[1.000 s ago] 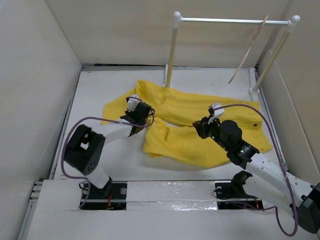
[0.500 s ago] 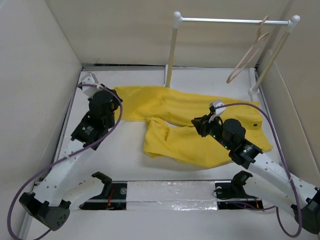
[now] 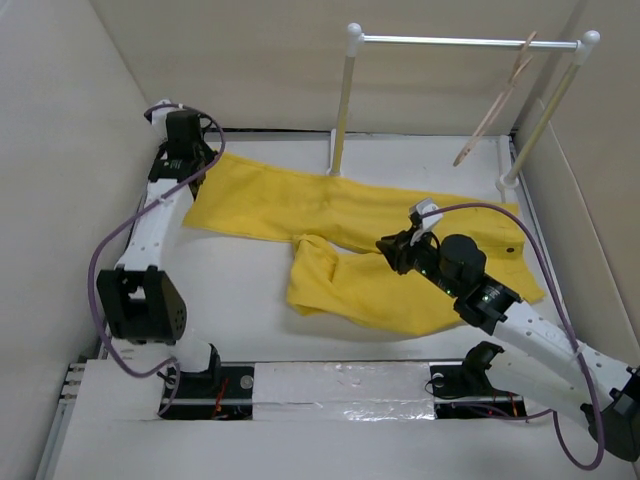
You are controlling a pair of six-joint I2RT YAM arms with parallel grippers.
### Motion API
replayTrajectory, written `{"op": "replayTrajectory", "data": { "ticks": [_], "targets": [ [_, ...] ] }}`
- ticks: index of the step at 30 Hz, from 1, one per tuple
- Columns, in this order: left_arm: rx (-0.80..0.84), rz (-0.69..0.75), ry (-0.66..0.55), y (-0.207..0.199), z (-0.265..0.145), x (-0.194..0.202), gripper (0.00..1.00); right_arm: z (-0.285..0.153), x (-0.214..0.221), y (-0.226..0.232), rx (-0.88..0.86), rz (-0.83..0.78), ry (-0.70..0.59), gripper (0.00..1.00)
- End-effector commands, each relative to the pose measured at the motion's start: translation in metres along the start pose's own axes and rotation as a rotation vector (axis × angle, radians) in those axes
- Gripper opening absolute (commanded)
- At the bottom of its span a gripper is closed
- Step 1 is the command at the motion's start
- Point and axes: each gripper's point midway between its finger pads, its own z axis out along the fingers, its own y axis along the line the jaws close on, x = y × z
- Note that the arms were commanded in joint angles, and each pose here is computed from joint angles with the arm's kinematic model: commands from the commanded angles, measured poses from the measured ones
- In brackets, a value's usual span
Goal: Place the trousers on the hanger
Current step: Flatten out the trousers at the center of the board.
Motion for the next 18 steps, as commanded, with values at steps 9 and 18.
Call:
{"op": "replayTrajectory", "data": {
  "ticks": [9, 18],
  "targets": [
    [-0.301, 0.078, -0.034, 0.063, 0.092, -0.062, 0.02, -0.001, -0.020, 0.032, -0.095, -0.042, -0.018, 0.25],
    [-0.059, 0.047, -0.060, 0.003, 0.063, -0.071, 0.72, 0.033, 0.004, 0.109, -0.240, -0.155, 0.116, 0.03]
  ]
}}
